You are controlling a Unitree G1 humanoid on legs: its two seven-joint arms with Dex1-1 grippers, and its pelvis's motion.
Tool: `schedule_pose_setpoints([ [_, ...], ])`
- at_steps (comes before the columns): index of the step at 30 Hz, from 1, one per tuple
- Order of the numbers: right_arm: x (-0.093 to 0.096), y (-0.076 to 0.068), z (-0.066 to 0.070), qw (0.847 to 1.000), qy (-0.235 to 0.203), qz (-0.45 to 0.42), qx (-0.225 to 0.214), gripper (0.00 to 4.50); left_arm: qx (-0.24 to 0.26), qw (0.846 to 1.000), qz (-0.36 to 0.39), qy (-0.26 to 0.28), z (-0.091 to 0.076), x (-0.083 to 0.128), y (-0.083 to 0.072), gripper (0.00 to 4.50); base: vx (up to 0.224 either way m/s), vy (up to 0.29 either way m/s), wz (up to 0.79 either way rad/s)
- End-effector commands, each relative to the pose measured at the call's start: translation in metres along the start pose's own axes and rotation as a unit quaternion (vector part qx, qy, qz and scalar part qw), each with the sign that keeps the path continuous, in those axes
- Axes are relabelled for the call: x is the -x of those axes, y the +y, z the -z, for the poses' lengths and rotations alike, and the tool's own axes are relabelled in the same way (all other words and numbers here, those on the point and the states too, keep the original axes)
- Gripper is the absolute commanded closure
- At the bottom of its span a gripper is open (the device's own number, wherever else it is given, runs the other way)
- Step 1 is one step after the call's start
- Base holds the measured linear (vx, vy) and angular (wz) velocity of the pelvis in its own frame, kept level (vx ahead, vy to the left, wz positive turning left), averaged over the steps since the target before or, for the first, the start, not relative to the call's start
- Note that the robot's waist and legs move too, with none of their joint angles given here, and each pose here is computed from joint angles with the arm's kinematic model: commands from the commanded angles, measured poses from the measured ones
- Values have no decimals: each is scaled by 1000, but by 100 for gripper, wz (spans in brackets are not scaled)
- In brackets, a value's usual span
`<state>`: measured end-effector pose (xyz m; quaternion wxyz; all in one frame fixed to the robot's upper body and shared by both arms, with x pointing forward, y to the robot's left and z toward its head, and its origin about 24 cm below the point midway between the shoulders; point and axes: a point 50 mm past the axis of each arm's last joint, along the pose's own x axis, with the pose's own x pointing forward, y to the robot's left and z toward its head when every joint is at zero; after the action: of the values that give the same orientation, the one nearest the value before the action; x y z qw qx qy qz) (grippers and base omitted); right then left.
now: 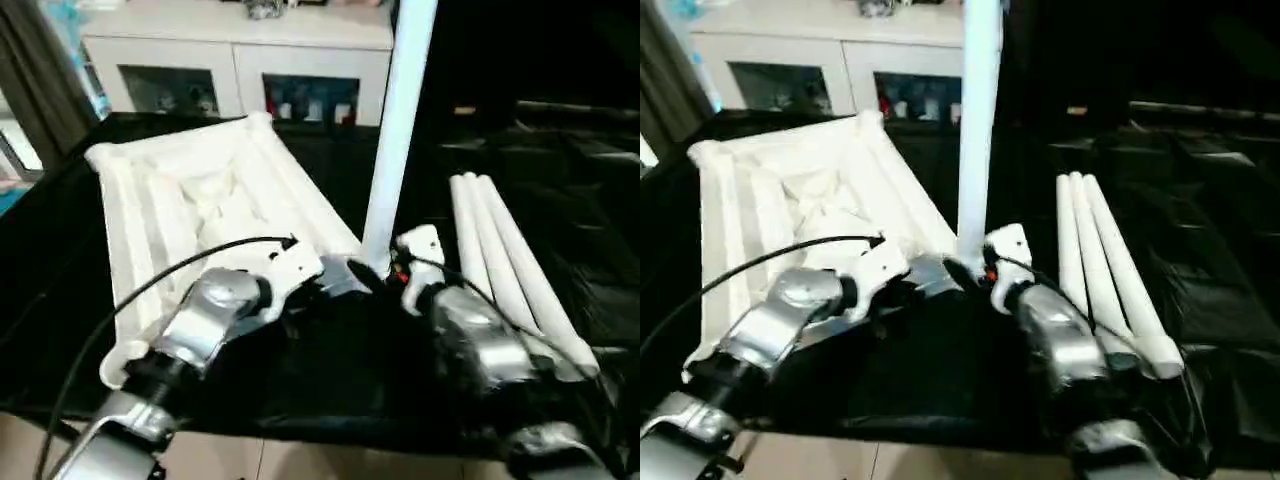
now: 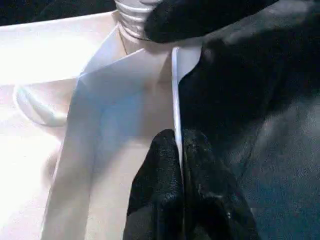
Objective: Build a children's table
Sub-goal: Rotate leg to tighten
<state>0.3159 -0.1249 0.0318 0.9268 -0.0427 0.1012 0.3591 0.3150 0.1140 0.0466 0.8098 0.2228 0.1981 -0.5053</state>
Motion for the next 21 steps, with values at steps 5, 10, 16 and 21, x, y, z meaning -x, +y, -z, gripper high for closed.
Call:
schedule_pose_setpoints([
  [5,15,8,-1,994,24,-103,25,89,-20,995,94,-5,10,16,-10,450,0,0,0],
  [10,16,9,-4,993,17,-118,18,89,-23,992,120,-5,12,23,-11,450,0,0,0],
  [16,17,12,-5,991,17,-134,15,106,-22,992,126,-4,14,25,-12,450,0,0,0],
  [21,17,12,-1,990,31,-138,16,152,-19,992,123,1,16,26,-11,450,0,0,0],
])
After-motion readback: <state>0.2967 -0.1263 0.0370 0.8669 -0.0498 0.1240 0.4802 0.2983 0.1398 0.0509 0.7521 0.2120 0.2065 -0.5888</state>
